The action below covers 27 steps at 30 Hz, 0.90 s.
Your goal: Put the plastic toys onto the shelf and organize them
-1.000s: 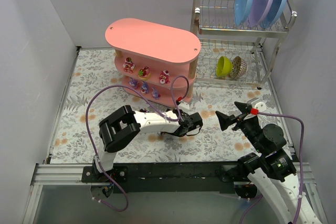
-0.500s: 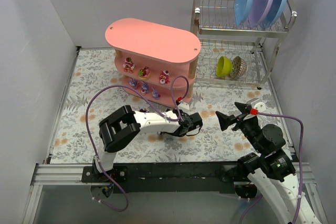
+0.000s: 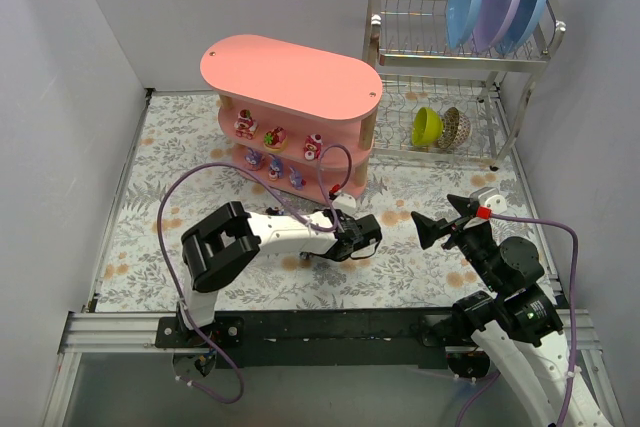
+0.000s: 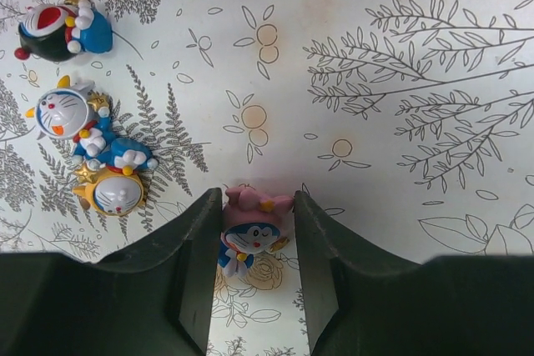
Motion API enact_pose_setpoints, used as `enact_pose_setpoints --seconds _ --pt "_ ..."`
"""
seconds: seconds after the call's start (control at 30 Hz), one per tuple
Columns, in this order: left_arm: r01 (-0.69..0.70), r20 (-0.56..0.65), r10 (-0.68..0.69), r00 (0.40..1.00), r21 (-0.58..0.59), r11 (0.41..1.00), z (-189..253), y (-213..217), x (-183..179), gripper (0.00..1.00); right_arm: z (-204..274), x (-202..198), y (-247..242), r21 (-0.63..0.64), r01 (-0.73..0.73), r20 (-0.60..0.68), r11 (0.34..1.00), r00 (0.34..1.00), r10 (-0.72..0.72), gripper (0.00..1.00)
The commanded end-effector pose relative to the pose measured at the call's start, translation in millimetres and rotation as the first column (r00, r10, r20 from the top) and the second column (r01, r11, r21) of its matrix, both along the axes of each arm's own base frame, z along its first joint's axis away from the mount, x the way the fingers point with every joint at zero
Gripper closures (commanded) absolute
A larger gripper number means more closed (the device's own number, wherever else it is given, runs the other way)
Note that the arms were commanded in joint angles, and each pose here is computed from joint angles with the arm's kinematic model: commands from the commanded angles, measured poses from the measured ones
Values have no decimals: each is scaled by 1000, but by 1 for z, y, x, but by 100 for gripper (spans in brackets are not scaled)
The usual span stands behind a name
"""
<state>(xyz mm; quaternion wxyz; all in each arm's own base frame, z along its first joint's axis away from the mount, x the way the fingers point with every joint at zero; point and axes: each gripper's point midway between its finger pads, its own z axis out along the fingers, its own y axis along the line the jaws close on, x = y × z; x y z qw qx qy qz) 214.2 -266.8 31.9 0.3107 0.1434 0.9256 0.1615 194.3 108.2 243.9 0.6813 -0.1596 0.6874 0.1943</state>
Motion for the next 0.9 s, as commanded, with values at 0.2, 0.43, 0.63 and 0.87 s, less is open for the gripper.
enact_pose_setpoints --seconds 0.2,0.43,0.63,0.87 --pt "-91 84 112 990 -221 971 41 6 10 91 17 2 -2 39 16 60 999 998 -19 2" --pt "-88 122 138 983 -348 933 70 1 14 92 16 3 -2 36 19 58 999 998 -22 2" --pt "-48 163 145 976 -485 873 116 -6 15 92 16 3 -4 39 27 59 999 998 -29 2" --pt "75 248 111 963 -634 770 191 -15 16 92 16 4 -5 38 33 62 999 997 -35 2"
